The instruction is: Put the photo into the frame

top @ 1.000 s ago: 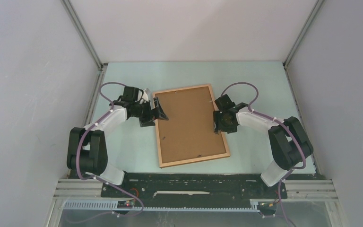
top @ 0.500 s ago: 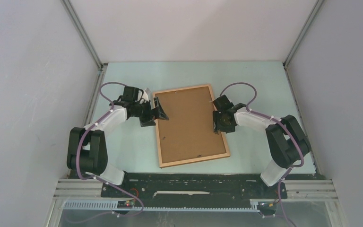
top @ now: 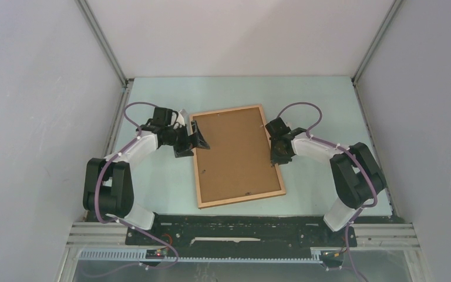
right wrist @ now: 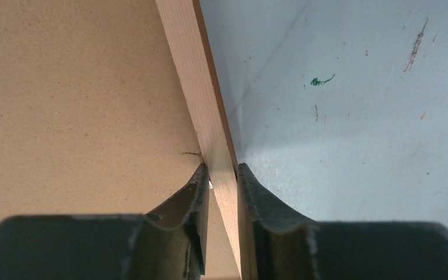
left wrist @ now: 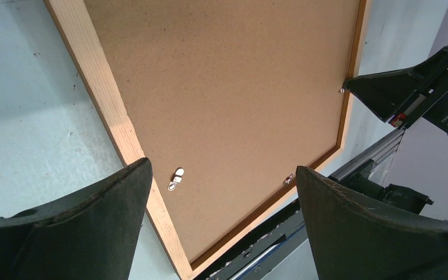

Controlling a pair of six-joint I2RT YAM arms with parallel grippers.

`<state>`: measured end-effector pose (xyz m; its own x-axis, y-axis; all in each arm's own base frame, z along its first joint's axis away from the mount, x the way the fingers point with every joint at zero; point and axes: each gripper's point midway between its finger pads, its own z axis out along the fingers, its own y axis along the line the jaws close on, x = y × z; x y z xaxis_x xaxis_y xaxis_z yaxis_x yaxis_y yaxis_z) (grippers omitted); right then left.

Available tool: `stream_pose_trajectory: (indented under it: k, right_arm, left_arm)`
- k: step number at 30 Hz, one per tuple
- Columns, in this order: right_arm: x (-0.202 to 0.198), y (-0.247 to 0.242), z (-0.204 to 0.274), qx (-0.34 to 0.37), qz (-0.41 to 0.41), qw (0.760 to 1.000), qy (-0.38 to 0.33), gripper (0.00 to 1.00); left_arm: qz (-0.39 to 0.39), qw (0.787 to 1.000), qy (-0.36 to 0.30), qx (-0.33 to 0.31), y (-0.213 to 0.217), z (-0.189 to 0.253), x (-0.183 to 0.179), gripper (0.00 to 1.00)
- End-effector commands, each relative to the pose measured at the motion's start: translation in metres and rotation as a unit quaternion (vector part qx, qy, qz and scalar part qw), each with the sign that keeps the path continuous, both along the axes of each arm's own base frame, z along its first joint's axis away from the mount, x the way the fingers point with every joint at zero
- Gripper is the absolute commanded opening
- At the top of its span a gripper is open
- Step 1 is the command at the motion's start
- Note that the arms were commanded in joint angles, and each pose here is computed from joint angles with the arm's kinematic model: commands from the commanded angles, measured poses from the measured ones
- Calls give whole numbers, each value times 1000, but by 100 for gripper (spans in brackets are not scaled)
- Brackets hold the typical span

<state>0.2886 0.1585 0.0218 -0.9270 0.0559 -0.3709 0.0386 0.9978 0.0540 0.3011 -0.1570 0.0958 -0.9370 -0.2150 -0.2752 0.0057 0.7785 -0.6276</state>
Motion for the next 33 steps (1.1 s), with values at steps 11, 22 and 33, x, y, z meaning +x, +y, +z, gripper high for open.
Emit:
stream_pose_trajectory:
  k: [11, 22, 33]
  right_arm:
    - [3, 12, 6, 29, -29, 999, -8, 15]
    - [39, 24, 7, 90, -16, 996, -18, 64]
    - [90, 79, 12, 136, 38, 989, -31, 62]
  left_arm:
    - [4, 1000, -13, -1, 4, 1, -1, 100]
    - [105, 994, -12, 21, 23, -17, -30, 100]
    - [43, 999, 15, 0, -23, -38, -79, 100]
